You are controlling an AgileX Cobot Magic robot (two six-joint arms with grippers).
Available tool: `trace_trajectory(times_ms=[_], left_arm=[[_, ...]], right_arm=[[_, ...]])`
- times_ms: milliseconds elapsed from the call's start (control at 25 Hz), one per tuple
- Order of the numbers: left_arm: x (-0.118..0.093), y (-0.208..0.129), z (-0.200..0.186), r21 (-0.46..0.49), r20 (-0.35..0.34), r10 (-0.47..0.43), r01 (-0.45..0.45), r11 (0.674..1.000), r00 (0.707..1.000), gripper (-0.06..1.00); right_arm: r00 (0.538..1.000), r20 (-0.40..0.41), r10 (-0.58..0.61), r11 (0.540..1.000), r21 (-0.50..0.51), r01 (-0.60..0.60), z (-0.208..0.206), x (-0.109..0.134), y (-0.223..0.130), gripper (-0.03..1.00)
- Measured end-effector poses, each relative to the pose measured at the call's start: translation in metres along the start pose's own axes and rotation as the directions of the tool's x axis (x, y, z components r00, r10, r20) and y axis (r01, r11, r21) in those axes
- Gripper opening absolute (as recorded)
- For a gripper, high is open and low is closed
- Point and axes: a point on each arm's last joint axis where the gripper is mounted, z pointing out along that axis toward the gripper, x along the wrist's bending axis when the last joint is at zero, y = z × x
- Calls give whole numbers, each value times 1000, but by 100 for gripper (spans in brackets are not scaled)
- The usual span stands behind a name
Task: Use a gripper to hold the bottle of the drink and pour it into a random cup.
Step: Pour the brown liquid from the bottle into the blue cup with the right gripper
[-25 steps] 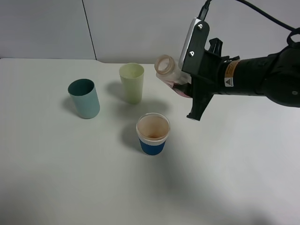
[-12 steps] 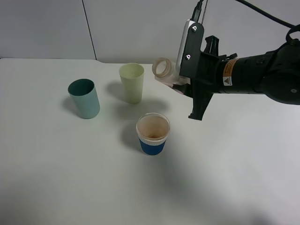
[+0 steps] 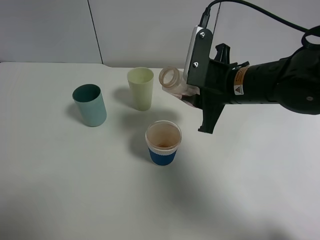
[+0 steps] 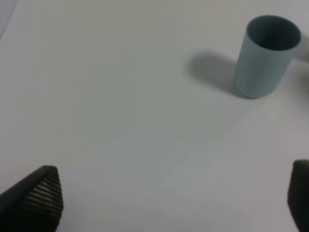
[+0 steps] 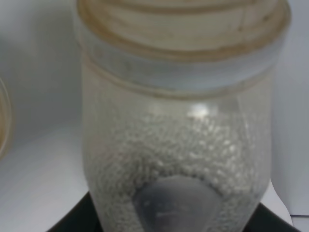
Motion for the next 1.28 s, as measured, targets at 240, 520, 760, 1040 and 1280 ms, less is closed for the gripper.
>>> trace_trajectory(times_ms=[240, 520, 760, 1040, 1280], left_arm=[[0, 0, 0, 0, 0, 0, 0, 1000, 1000, 93], [0, 0, 0, 0, 0, 0, 0, 1000, 1000, 93], [0, 0, 0, 0, 0, 0, 0, 1000, 1000, 93], [0, 0, 0, 0, 0, 0, 0, 1000, 1000, 93], [0, 0, 0, 0, 0, 0, 0, 1000, 1000, 93]], right_arm=[[1000, -14, 3, 1000, 12, -3, 4, 3, -2, 36], [998, -33, -59, 998, 23, 60, 9, 6, -5, 36], [978, -30, -204, 979, 20, 205, 9, 2, -3, 36], [950, 2, -313, 949, 32, 312, 11, -21, 11, 36], [902, -73, -425, 900, 78, 430, 16, -17, 4, 36]])
